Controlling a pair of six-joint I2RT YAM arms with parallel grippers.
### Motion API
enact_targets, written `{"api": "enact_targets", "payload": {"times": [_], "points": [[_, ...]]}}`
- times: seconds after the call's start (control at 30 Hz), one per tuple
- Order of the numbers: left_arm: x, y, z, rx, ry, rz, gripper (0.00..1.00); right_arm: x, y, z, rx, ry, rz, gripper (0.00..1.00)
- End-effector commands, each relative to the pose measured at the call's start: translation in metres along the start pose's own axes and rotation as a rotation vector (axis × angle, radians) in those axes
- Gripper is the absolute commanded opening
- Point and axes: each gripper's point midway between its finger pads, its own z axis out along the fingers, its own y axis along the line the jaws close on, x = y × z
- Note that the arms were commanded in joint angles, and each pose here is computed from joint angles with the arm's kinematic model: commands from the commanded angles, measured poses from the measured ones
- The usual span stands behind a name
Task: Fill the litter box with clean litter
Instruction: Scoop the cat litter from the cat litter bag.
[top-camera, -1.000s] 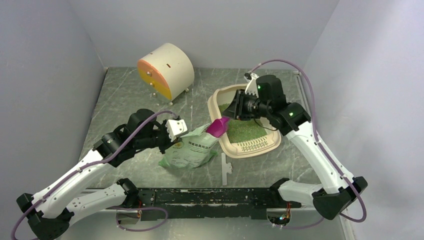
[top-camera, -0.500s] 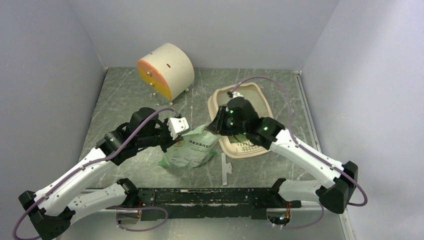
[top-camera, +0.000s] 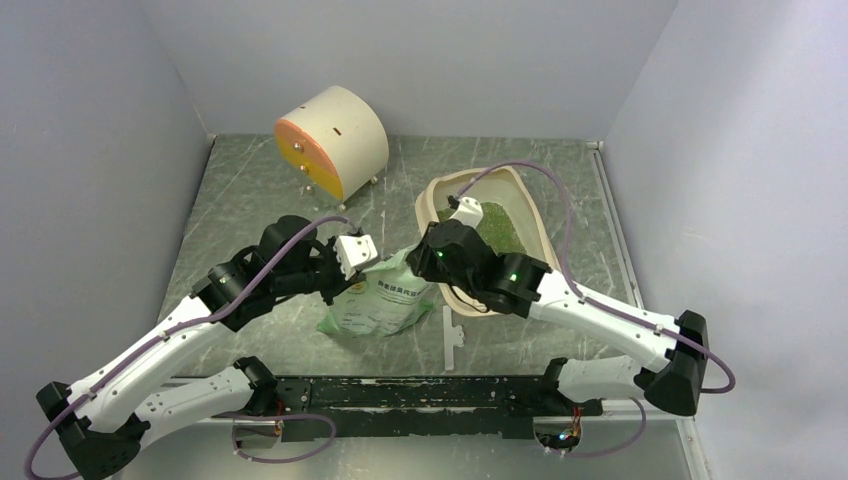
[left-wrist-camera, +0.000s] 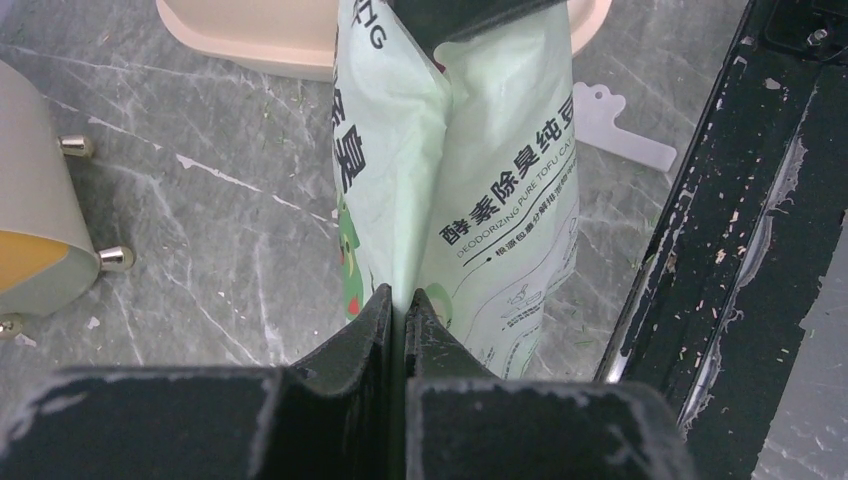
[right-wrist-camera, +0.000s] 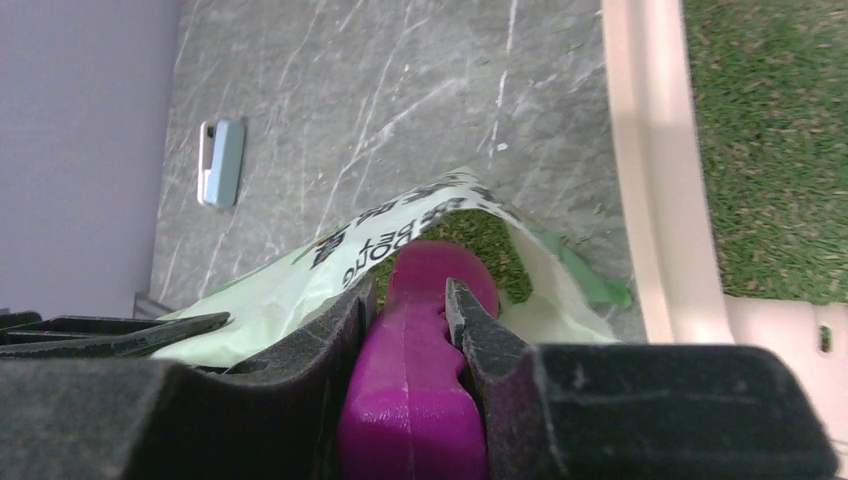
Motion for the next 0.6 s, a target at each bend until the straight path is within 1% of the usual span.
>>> {"api": "enact_targets", "payload": {"times": [0.0, 0.1, 0.17, 0.23, 0.33, 0.43, 0.57], "points": [[-0.036, 0.012, -0.009, -0.054, -0.13, 0.025, 0.05, -0.014, -0.034, -0.011, 0.121, -0.109, -0.011, 0.0], [-0.035, 0.011, -0.007, -0.047, -0.124, 0.023, 0.05, -0.007, -0.024, -0.011, 0.041, -0.08, -0.05, 0.0], [-0.034, 0.011, -0.004, -0.043, -0.122, 0.023, 0.05, 0.009, -0.012, -0.005, -0.035, -0.009, -0.064, 0.0], [-0.032, 0.01, -0.002, -0.036, -0.119, 0.018, 0.05, 0.022, 0.001, 0.002, -0.098, 0.039, -0.053, 0.0], [-0.03, 0.009, 0.001, -0.032, -0.105, 0.005, 0.05, 0.037, 0.01, 0.013, -0.132, 0.083, -0.018, 0.0], [-0.026, 0.01, 0.001, -0.036, -0.095, 0.007, 0.05, 0.049, 0.001, 0.027, -0.076, 0.088, -0.015, 0.0], [-0.019, 0.011, 0.0, -0.051, -0.079, 0.016, 0.05, 0.067, -0.027, 0.041, 0.049, 0.103, -0.096, 0.0]]}}
